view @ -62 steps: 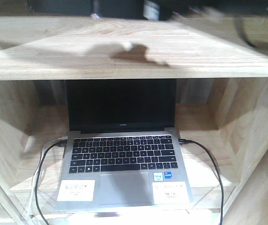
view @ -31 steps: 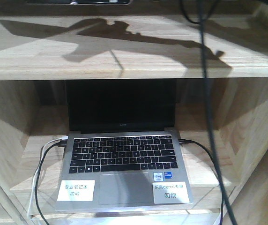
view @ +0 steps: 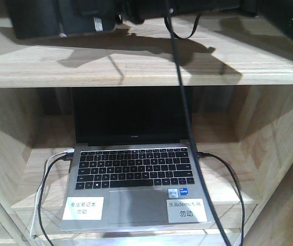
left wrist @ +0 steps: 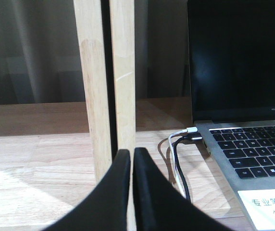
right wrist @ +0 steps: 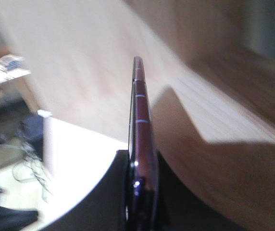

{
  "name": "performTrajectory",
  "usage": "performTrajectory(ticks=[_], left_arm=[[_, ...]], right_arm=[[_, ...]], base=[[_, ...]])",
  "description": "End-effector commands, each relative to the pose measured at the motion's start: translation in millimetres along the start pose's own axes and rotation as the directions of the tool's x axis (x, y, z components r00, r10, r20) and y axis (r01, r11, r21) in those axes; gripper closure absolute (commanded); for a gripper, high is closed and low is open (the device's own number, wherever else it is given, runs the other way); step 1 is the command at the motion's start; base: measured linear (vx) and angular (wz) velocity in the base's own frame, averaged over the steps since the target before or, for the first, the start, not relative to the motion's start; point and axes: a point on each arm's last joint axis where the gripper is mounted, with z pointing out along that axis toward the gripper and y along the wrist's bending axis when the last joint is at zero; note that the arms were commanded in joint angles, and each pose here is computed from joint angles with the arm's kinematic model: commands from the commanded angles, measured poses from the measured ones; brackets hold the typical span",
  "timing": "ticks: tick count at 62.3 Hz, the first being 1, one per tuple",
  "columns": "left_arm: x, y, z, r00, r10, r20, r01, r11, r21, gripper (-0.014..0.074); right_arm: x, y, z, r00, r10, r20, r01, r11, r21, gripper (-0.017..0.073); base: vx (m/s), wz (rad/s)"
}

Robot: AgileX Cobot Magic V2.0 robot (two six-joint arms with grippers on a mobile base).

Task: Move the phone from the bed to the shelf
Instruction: 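Raise the right gripper and lower the phone onto the upper shelf, then open the right gripper and withdraw it from the phone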

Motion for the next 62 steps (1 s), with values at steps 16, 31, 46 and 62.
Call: performTrajectory(ticks=[16,31,46,62], left_arm=[[-6.2,0.6,-0.5,0.997,-0.012,0.077,0.012,1.000,-0.004,0.0593],[-6.2,0.6,-0.5,0.997,-0.012,0.077,0.012,1.000,-0.004,0.0593],[-6.2,0.6,-0.5,0.997,-0.012,0.077,0.012,1.000,-0.004,0.0593],[-6.2,0.6,-0.5,0.997,-0.012,0.077,0.012,1.000,-0.004,0.0593]], right_arm=[[-25.5,12.8,-17.4,0.993,-0.028,0.115,0.025,0.999,0.025,0.0559],[-27.4,10.2,-18.1,0.990,-0.029,0.136,0.022,0.999,0.050,0.0524],[-27.8,9.7,-18.2,0.990,-0.029,0.140,0.022,0.998,0.056,0.0374],[-27.3,5.0,-18.5,0.991,-0.009,0.135,-0.005,0.995,0.104,0.0079]], base=[[0.00,0.00],[0.00,0.00],[0.00,0.00],[0.00,0.00]])
